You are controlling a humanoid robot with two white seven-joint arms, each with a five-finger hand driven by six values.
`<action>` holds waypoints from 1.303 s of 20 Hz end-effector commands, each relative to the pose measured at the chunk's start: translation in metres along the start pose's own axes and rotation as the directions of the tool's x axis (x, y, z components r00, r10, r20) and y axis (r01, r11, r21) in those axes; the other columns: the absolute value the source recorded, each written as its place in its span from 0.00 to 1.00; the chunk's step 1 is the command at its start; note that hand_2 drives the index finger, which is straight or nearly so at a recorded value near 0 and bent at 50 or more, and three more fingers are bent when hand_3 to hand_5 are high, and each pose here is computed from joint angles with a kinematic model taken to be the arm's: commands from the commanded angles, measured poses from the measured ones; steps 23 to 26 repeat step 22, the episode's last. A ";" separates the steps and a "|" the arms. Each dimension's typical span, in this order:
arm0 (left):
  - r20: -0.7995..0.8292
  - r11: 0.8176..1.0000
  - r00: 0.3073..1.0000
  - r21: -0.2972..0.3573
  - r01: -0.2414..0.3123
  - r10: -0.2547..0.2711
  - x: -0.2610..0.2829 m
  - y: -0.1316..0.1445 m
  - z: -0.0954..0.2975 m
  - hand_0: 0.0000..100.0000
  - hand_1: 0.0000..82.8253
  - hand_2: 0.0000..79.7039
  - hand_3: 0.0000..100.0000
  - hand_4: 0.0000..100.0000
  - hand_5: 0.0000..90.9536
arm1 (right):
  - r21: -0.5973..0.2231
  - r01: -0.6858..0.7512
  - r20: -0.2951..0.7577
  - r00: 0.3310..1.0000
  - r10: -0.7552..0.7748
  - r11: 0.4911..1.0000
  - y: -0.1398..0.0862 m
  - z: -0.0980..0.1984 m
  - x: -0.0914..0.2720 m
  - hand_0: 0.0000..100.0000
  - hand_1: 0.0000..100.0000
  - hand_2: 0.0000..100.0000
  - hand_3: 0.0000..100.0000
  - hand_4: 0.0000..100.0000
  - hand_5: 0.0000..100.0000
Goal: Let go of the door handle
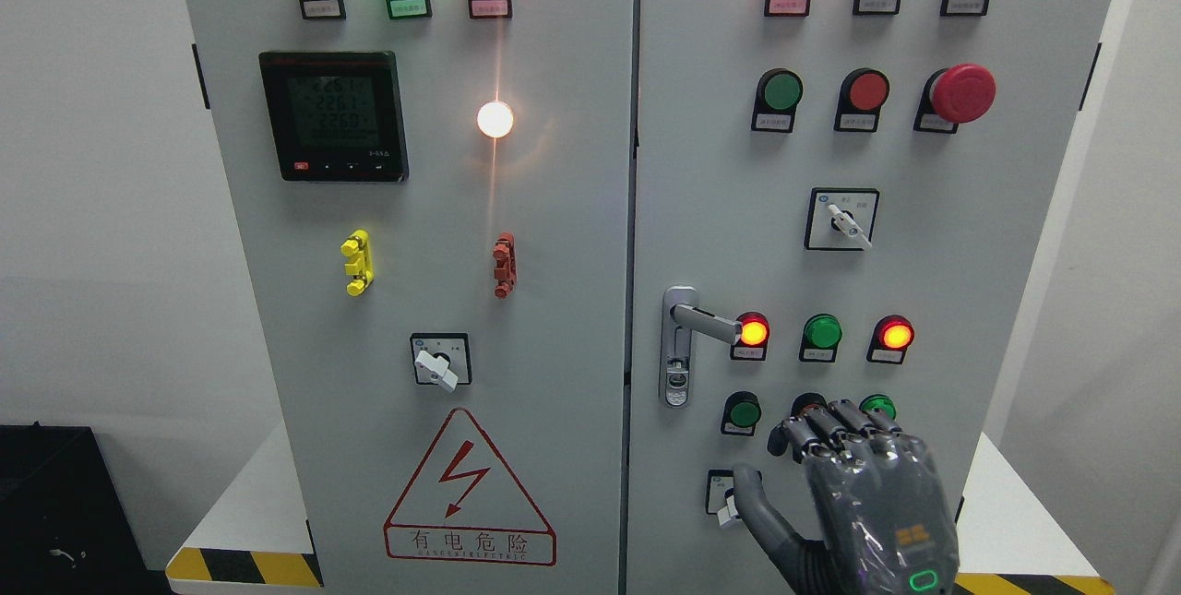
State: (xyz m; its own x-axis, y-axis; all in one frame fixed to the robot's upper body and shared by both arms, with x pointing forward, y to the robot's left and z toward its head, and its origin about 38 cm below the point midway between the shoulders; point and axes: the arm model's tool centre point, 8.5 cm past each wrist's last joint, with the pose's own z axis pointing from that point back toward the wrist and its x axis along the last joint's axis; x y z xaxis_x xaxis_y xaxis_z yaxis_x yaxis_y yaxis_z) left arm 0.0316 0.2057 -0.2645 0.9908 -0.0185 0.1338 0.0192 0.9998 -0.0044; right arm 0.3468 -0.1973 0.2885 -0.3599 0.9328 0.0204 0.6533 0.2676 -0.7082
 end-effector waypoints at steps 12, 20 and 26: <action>-0.017 1.000 1.000 -0.001 -0.001 0.001 -0.011 -0.001 0.001 0.12 0.67 0.00 0.00 0.00 0.00 | -0.132 0.036 -0.076 0.996 -0.046 0.991 -0.042 0.006 -0.042 0.55 0.29 0.01 0.05 0.07 0.00; -0.016 1.000 1.000 0.000 -0.002 0.002 -0.011 0.000 0.001 0.12 0.67 0.00 0.00 0.00 0.00 | -0.128 0.050 -0.065 0.996 -0.059 0.990 -0.040 0.005 -0.037 0.54 0.30 0.07 0.08 0.09 0.01; -0.016 1.000 1.000 0.000 -0.001 0.001 -0.011 0.000 0.001 0.12 0.67 0.00 0.00 0.00 0.00 | -0.126 0.053 -0.061 0.996 -0.061 0.991 -0.039 0.006 -0.036 0.54 0.29 0.07 0.09 0.09 0.02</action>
